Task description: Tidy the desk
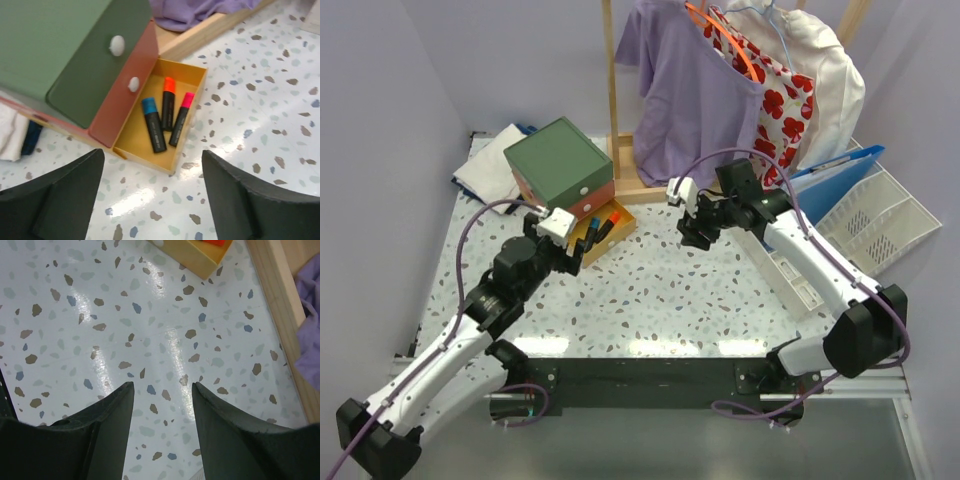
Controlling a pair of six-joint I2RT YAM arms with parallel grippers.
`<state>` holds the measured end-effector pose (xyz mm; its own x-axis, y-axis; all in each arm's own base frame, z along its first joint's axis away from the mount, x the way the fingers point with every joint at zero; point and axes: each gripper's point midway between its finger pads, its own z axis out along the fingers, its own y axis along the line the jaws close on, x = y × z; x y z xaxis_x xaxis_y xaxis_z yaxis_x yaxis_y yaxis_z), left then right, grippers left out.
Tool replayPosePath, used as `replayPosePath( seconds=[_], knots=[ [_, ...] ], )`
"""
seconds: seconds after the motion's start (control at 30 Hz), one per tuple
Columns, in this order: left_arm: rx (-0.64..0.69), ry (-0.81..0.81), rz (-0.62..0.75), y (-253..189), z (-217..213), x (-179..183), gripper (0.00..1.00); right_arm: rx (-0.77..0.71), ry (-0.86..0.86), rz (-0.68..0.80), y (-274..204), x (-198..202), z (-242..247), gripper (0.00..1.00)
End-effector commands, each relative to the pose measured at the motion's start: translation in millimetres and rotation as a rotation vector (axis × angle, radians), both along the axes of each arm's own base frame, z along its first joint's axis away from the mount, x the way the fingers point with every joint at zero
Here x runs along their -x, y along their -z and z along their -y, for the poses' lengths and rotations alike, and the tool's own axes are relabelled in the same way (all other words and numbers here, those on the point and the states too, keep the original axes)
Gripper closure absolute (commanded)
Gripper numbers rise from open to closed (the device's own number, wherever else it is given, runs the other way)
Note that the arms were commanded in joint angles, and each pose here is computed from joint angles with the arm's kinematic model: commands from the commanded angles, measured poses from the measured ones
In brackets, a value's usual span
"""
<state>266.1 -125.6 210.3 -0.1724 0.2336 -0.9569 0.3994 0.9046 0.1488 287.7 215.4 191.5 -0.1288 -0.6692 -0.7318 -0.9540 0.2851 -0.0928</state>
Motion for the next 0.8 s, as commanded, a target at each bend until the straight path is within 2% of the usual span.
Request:
replayPosePath(
  seconds=[0.0,0.1,0.13,0.17,0.2,0.27,0.3,0.43,0.77],
  knots=[
    [0.101,0.133,-0.131,-7,37,6,0.23,-0.07,-0.013,0.071,-16,-4,-5,0.46],
    [0.111,0.179,-0.217,6,58,9,0.48,-0.075,-0.016,0.075,-18,-5,-5,0.46],
    [0.09,0.19,-0.238,13,69,12,0.58,-0.076,-0.02,0.071,-17,-4,-6,0.46],
    [0.073,0.195,-0.243,15,76,14,0.63,-0.075,-0.024,0.073,-16,-4,-6,0.46],
    [0.058,0.198,-0.242,15,83,15,0.75,-0.077,-0.025,0.069,-15,-3,-6,0.46],
    [-0.013,0.209,-0.282,33,101,21,0.86,-0.073,-0.033,0.066,-13,-3,-6,0.46],
    [-0.026,0.21,-0.301,36,106,21,0.97,-0.069,-0.034,0.059,-10,-3,-6,0.46],
    [-0.18,0.132,-0.367,79,111,8,1.0,-0.057,-0.037,0.037,-3,-3,-6,0.46],
    [-0.545,0.018,-0.303,123,103,-48,1.0,-0.027,-0.045,0.009,8,-4,-6,0.46]
  ],
)
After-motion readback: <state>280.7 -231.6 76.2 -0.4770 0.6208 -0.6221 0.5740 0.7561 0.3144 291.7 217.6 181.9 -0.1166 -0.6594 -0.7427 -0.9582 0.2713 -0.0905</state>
